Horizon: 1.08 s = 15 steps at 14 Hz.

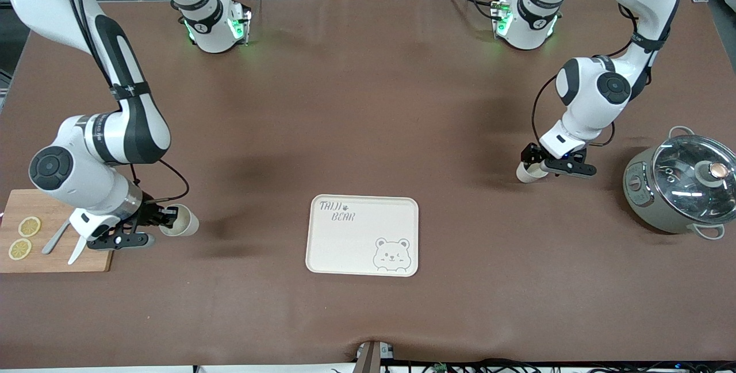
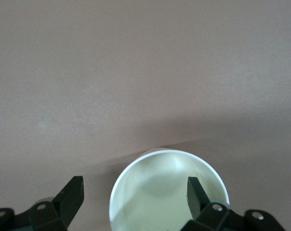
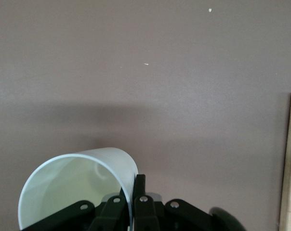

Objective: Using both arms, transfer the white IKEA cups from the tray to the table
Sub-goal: 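Carry the cup with the right gripper toward the cutting board, then set the cup down and open the left gripper beside the pot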

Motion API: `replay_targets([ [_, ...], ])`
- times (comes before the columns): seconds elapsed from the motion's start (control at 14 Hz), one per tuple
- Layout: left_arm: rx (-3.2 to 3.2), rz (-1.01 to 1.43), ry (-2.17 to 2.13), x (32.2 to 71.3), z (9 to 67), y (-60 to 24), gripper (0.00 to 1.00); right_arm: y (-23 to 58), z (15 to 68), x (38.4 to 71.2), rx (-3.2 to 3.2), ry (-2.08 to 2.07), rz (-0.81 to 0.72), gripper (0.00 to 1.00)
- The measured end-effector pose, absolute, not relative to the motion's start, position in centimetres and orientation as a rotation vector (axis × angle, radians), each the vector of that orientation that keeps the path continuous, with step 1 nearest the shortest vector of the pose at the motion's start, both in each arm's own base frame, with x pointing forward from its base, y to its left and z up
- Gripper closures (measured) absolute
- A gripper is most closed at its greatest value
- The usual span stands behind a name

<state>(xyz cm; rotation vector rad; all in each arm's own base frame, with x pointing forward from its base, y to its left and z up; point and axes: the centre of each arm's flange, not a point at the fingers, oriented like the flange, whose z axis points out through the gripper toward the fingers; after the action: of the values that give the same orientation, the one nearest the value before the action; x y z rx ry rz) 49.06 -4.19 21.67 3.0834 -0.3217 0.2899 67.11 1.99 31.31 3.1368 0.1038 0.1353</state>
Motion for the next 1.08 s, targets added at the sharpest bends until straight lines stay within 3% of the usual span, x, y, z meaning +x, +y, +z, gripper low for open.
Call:
replay_targets([
  [1.08,3.084,0.289,-0.389,49.4,22.7,-2.9,0.05,2.0,23.9,66.5,3.141,0.106,0.268,0.96],
])
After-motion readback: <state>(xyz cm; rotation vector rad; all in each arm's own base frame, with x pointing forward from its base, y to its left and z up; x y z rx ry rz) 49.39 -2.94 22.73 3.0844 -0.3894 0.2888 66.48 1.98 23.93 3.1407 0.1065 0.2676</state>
